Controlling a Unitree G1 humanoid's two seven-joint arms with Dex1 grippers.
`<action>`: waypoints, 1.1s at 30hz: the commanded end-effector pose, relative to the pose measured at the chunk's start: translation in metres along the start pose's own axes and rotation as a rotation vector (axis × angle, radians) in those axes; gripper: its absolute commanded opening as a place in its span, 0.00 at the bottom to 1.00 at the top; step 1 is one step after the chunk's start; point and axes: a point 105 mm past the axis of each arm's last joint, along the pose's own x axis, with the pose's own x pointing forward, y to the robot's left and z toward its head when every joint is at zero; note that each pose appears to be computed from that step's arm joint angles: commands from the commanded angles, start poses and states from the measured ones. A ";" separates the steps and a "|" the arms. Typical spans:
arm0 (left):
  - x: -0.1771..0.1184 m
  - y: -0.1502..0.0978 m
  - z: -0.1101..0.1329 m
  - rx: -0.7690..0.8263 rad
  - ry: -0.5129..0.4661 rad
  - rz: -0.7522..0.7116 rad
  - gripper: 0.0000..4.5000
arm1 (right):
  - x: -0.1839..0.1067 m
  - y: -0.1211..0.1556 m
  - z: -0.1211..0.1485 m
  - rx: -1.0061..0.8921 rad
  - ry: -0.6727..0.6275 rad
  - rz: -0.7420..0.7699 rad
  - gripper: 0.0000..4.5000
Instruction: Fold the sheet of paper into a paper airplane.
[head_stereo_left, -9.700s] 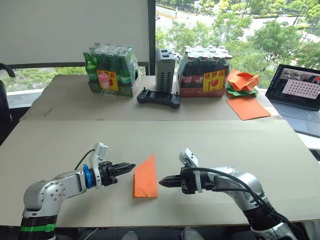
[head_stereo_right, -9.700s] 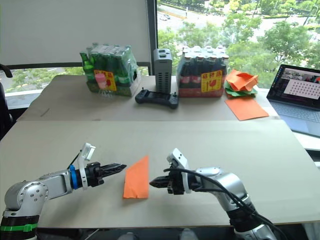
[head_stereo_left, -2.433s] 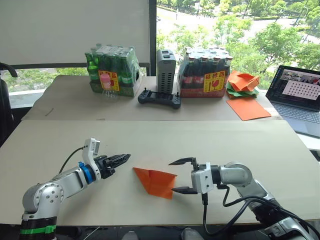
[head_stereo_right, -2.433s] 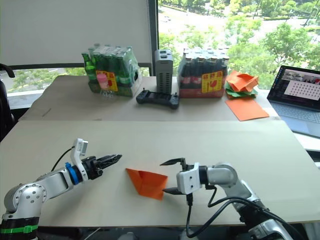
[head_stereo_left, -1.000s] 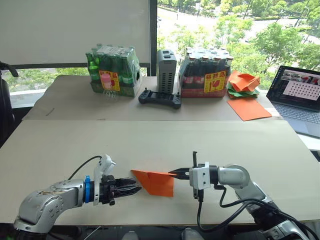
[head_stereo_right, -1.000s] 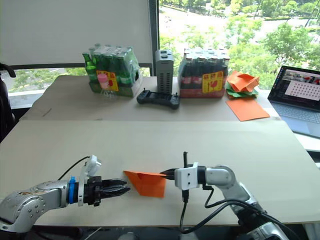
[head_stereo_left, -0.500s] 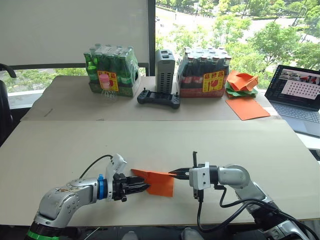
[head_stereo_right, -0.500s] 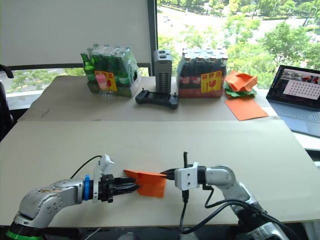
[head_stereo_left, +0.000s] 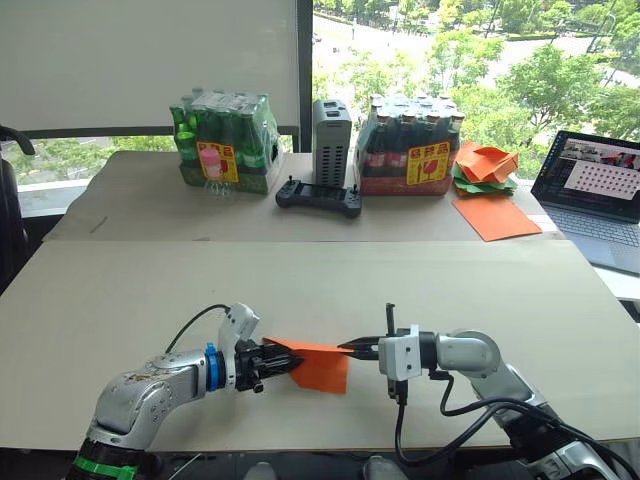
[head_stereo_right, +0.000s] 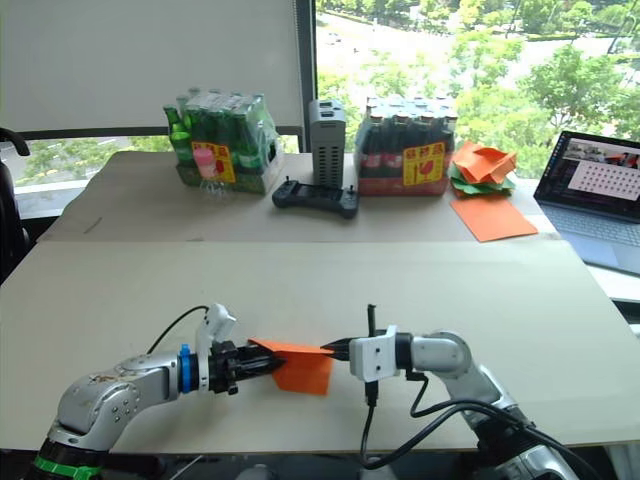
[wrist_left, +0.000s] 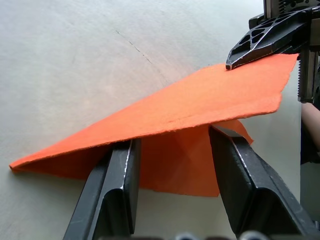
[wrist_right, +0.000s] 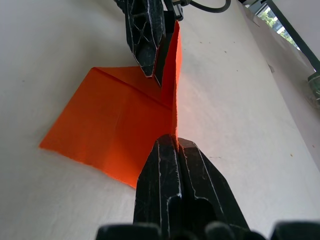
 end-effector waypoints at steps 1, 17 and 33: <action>0.004 0.004 -0.005 0.008 0.019 0.034 0.50 | -0.003 -0.006 0.007 -0.034 -0.010 -0.020 0.00; -0.011 0.004 -0.031 -0.001 0.074 0.099 0.50 | -0.003 -0.004 0.006 -0.041 -0.005 -0.009 0.00; -0.052 -0.004 0.019 -0.019 -0.047 0.002 0.50 | 0.000 -0.002 0.004 -0.058 -0.008 0.008 0.00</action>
